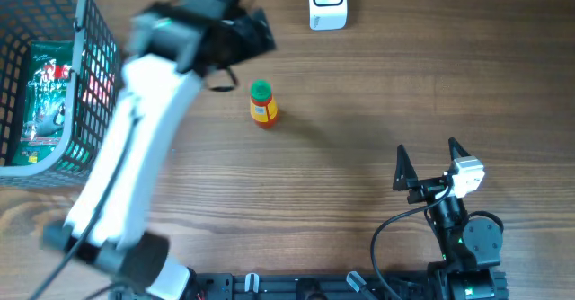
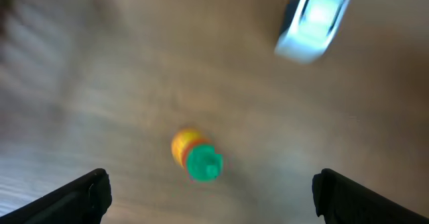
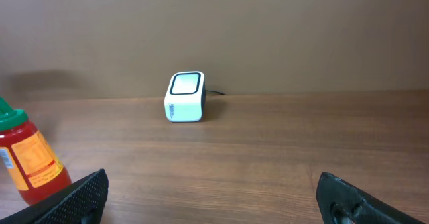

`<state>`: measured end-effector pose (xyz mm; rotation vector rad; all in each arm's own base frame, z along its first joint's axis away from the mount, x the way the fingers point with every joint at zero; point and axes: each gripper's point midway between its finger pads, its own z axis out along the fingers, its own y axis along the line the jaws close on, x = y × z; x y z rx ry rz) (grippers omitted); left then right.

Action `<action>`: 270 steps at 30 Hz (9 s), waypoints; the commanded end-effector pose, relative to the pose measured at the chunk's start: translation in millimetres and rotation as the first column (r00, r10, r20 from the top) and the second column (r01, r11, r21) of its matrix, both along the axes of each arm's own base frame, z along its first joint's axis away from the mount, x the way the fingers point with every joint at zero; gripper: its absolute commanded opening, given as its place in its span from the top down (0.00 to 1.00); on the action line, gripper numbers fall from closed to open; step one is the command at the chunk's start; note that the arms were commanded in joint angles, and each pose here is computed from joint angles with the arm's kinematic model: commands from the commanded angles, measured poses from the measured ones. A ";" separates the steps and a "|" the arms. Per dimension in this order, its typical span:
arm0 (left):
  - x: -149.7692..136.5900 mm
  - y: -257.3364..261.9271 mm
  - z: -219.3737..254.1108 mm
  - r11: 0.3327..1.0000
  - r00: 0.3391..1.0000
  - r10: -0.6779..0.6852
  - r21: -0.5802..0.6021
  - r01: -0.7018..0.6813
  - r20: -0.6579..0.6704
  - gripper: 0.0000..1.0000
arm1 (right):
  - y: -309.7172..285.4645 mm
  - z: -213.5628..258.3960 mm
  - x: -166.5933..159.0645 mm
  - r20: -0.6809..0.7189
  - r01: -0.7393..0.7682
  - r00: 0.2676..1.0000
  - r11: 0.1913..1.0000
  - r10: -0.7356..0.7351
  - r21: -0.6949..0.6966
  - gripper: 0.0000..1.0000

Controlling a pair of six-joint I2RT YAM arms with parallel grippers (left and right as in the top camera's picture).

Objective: Scan the item barcode
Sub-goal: 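Lift the bottle out and place it upright on the table center, then return the left gripper into the basket toward the green-capped jar, then grasp the green-capped chicken seasoning jar with the left gripper, then carry the jar out and set it down below the bottle, then move the left gripper back over the basket toward the glove pack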

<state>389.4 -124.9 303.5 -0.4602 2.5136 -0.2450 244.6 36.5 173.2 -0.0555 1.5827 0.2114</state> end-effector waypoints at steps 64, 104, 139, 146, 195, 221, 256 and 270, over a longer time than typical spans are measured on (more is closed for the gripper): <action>-107.8 352.5 -170.6 0.027 -0.150 0.787 0.276 -0.961 -0.598 0.00 | 3.1 2.4 -1.1 0.015 -0.018 1.000 1.000 0.018 -0.014 0.01; -99.2 329.6 -252.4 0.113 -0.098 0.818 0.326 -0.938 -0.567 0.30 | 3.1 2.4 -1.1 0.015 -0.017 1.000 1.000 0.018 -0.013 0.00; -107.0 284.0 57.0 0.272 0.329 0.933 -0.312 -0.910 -0.147 0.44 | 3.1 2.4 -1.1 0.015 -0.018 1.000 1.000 0.018 -0.013 0.00; -101.8 176.5 61.9 0.567 0.617 0.773 -0.274 -0.777 -0.150 0.42 | 3.1 2.4 -1.1 0.015 -0.017 1.000 1.000 0.018 -0.013 0.00; -121.2 -113.7 -264.8 0.950 0.906 0.312 0.080 -0.302 -0.288 0.25 | 3.1 2.4 -1.1 0.015 -0.017 1.000 1.000 0.018 -0.013 0.00; -161.8 -74.3 -239.1 0.934 0.863 0.346 0.220 -0.280 -0.369 0.00 | 3.1 2.4 -1.1 0.015 -0.018 1.000 1.000 0.018 -0.014 0.00; -122.2 38.5 -43.3 0.970 0.969 0.243 -0.014 -0.242 0.048 0.00 | 3.1 2.4 -1.1 0.015 -0.018 1.000 1.000 0.018 -0.013 0.00; -103.5 128.9 44.1 0.881 0.851 0.471 -0.072 -0.468 0.233 0.00 | 3.1 2.4 -1.1 0.015 -0.018 1.000 1.000 0.018 -0.014 0.00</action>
